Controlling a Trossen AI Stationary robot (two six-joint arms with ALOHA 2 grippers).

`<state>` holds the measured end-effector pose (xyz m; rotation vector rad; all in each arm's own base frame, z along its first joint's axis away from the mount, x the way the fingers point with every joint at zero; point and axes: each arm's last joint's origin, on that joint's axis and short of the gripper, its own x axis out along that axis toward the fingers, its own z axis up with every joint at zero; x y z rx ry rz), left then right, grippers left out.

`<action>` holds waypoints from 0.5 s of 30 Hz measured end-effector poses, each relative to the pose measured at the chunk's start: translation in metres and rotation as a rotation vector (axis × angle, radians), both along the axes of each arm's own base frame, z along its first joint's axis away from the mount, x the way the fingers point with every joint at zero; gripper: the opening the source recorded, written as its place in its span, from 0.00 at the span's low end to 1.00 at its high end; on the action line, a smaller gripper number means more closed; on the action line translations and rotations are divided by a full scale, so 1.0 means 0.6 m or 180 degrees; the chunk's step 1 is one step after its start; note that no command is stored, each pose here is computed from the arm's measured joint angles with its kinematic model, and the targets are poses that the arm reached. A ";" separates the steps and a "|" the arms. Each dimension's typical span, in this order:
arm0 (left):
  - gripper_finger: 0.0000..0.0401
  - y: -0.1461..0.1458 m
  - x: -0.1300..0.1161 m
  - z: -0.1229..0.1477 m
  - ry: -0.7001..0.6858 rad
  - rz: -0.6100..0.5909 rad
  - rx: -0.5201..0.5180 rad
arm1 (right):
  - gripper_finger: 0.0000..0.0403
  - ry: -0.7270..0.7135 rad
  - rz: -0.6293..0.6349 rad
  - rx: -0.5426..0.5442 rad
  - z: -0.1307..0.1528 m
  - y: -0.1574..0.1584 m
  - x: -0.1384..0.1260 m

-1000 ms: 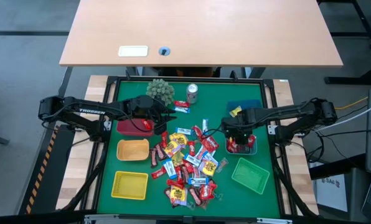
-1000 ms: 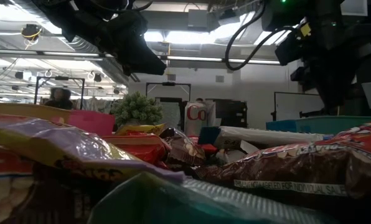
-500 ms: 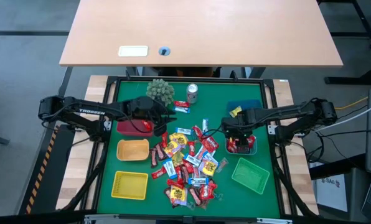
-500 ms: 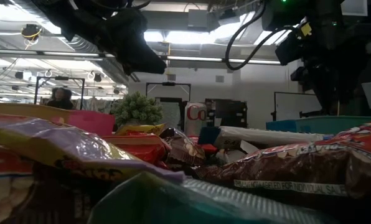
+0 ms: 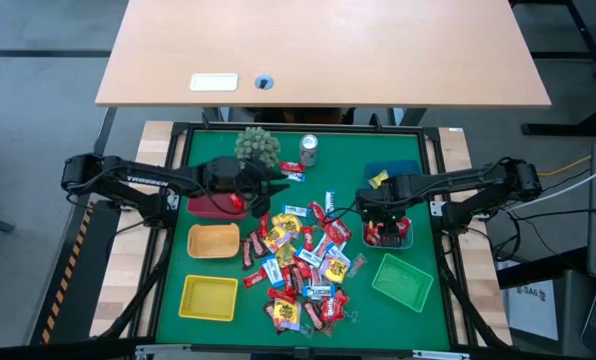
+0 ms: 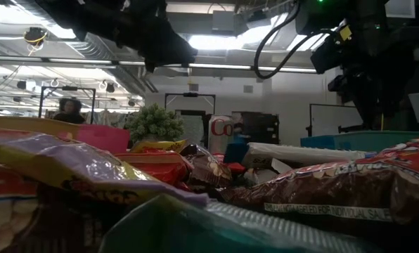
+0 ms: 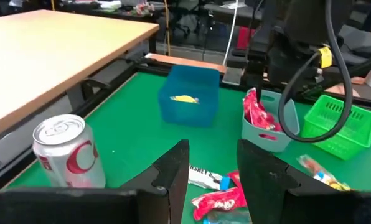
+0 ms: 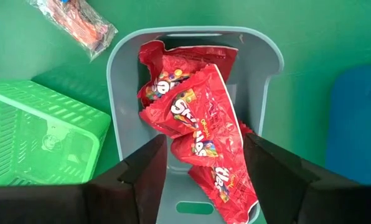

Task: Sort candy
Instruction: Put the white chocolate bar into the orange bin

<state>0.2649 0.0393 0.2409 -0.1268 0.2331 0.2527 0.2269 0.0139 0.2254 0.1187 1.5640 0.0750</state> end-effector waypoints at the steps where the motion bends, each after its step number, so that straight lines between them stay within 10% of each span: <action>1: 0.30 -0.001 0.000 0.000 0.0009 -0.0006 -0.0002 | 0.52 0.0000 0.0000 -0.0001 0.000 0.000 0.000; 15: 0.30 0.001 0.041 -0.042 -0.0049 -0.0136 -0.0040 | 0.52 -0.0176 0.0003 -0.0082 0.000 -0.001 0.009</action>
